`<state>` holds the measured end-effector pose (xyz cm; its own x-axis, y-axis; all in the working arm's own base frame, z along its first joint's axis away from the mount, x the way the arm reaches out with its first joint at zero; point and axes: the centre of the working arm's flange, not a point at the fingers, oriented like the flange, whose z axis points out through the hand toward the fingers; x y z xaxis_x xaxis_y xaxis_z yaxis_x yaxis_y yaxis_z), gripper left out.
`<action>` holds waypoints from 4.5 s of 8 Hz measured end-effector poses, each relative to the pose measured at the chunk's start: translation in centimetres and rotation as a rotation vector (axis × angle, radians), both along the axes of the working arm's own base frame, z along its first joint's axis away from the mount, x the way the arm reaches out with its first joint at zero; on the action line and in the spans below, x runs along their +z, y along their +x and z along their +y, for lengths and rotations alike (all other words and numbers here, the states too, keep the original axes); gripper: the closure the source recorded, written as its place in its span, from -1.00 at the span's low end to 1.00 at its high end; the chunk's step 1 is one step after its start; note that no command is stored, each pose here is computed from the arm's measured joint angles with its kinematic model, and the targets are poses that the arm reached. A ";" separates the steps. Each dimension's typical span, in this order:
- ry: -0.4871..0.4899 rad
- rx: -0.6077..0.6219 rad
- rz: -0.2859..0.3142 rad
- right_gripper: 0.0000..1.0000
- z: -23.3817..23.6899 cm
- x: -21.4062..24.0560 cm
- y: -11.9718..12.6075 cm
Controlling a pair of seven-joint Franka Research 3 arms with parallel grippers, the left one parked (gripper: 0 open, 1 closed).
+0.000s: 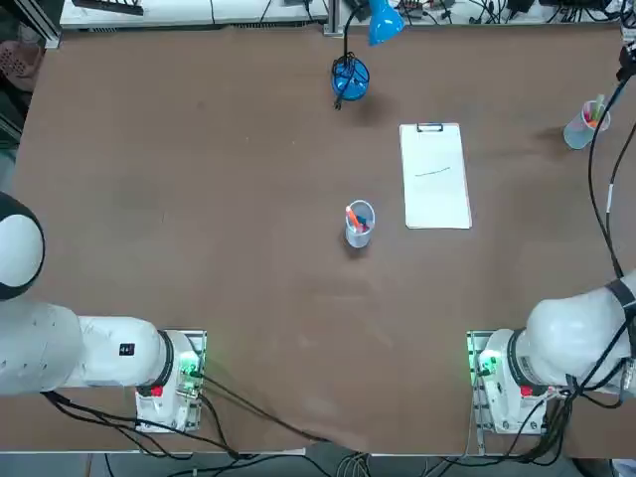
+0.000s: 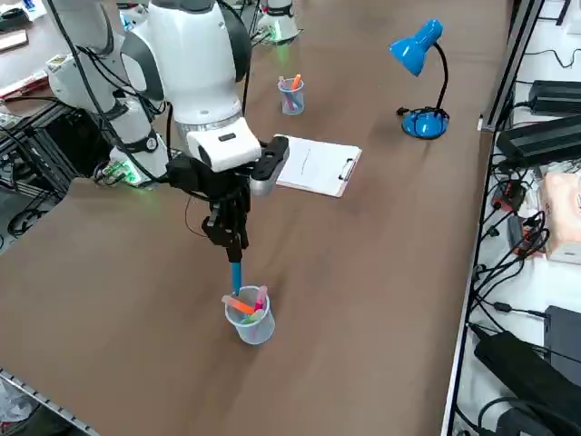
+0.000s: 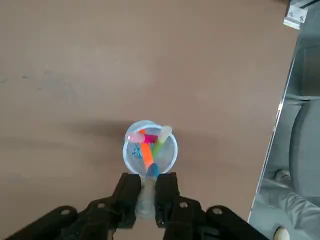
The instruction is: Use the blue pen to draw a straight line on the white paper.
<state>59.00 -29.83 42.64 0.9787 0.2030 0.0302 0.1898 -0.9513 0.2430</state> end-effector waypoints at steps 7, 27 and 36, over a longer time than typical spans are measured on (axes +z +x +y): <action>0.034 -0.042 0.047 0.59 -2.3 -5.7 -0.2; 0.235 -0.005 0.060 -1.00 13.9 15.6 3.2; 0.253 -0.086 0.088 -1.00 25.9 21.1 -3.4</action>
<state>55.60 -3.96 63.72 0.9931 0.1162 -0.0167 0.1159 -0.9931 -0.0187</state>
